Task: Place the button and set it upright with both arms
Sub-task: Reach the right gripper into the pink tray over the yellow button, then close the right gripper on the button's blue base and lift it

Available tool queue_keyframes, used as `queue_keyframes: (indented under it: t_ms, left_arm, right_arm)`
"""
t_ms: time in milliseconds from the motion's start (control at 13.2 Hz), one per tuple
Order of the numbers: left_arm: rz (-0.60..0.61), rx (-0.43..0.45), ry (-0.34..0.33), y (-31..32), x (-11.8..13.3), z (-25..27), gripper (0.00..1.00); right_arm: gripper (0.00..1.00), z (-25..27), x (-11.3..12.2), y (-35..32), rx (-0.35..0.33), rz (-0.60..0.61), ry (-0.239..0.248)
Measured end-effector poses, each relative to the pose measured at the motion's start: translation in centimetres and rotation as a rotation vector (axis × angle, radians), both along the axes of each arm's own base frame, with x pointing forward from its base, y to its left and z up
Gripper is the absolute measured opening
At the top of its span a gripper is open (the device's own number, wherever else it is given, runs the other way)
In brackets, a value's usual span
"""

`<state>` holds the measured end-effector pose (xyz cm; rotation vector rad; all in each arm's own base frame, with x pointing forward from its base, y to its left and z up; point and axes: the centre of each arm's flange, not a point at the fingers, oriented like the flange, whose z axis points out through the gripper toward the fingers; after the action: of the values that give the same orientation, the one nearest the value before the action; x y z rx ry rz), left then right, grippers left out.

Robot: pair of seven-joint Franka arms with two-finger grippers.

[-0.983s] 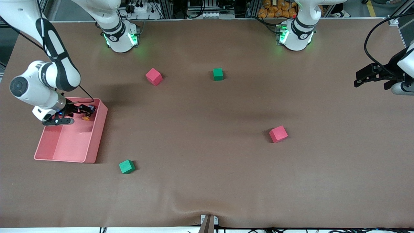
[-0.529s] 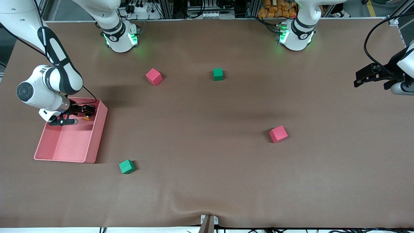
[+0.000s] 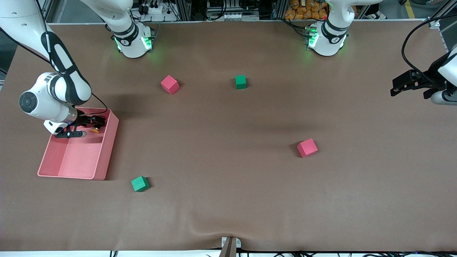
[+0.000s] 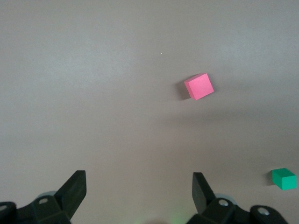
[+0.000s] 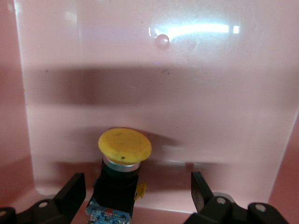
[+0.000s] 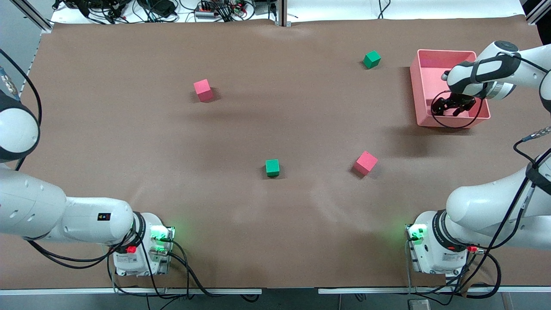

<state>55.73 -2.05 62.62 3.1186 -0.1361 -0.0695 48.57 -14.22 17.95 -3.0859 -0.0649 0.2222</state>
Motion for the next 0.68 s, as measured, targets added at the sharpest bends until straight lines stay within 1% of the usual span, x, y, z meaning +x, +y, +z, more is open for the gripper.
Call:
queue_keyframes:
  t_ms: [227, 680]
  left_arm:
    - [0.000, 0.000, 0.000, 0.0, 0.0, 0.0, 1.00]
    - [-0.001, 0.000, 0.000, 0.0, 0.0, 0.0, 1.00]
  right_arm:
    - [1.00, 0.0, -0.1, -0.2, 0.001, 0.004, 0.001]
    - [1.00, 0.0, -0.9, -2.7, 0.006, -0.020, 0.001]
